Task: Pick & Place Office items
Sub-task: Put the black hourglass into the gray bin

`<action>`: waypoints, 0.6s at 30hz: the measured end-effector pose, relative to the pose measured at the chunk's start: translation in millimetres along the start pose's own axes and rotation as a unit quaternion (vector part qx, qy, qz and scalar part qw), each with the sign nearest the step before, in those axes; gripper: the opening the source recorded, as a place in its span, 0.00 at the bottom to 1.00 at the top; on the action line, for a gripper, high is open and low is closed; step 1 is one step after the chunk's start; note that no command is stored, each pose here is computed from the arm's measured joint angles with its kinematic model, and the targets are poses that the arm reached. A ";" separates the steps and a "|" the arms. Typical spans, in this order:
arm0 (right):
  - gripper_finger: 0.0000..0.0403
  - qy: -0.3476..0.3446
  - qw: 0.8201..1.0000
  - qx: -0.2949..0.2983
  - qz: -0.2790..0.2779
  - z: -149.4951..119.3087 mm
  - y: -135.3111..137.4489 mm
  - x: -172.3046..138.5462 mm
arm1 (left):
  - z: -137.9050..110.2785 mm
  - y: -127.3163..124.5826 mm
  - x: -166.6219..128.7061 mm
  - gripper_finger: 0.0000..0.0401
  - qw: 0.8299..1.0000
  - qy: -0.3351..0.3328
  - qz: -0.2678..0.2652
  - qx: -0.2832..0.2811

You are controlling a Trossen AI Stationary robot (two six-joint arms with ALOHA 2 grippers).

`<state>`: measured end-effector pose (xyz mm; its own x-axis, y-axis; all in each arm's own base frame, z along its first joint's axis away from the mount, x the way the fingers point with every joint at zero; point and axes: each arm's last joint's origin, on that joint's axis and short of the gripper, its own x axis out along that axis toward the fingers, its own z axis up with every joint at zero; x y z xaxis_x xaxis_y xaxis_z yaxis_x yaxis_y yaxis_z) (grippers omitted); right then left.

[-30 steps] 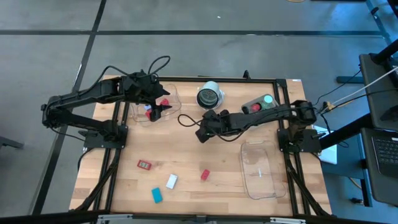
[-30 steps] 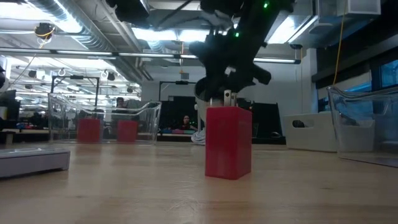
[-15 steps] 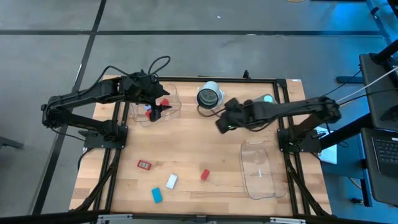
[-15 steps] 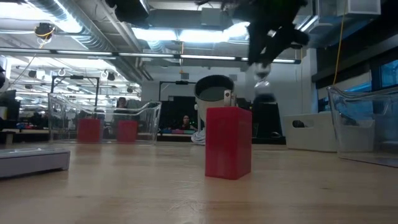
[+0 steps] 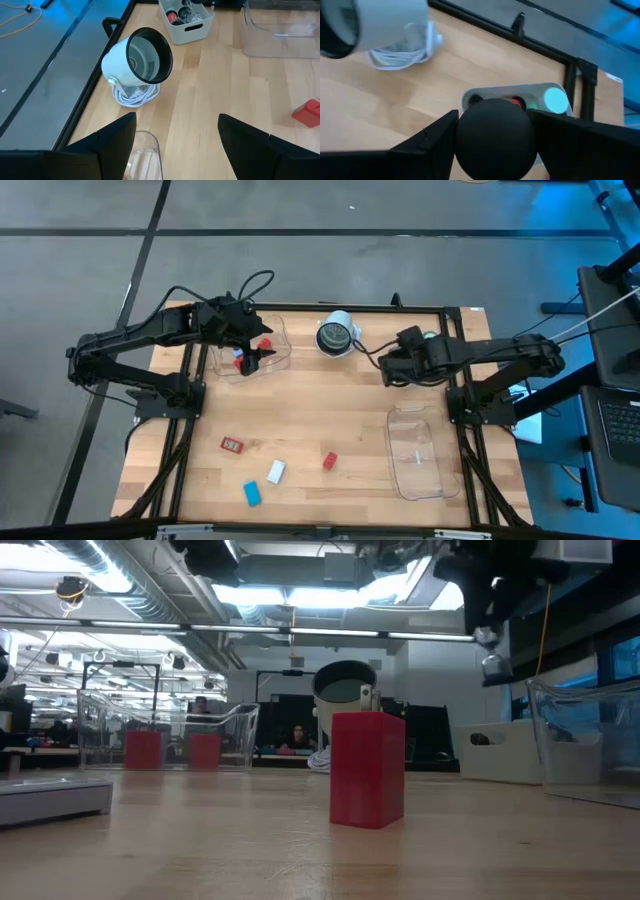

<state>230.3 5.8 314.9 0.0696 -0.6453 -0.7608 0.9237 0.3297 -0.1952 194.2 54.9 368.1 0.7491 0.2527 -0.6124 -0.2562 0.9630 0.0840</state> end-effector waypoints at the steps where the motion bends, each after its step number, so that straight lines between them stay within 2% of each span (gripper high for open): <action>1: 0.55 -0.001 1.000 0.002 -0.006 -2.5 0.0 2.9 | 0.0 0.0 0.1 0.69 1.000 0.000 0.000 0.001; 11: 0.56 0.029 0.995 0.045 -0.082 -32.0 -20.3 43.8 | 0.1 0.0 0.1 0.69 1.000 0.000 0.000 0.001; 18: 0.54 0.018 0.994 0.072 -0.074 -31.2 -18.4 62.2 | 0.1 0.0 0.1 0.69 1.000 0.000 0.000 0.001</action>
<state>205.9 -19.0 251.8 -0.0825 -0.6527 -0.7531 0.9674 0.1290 -0.2178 194.3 54.9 368.1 0.7495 0.2528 -0.6118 -0.2553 0.9631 0.0852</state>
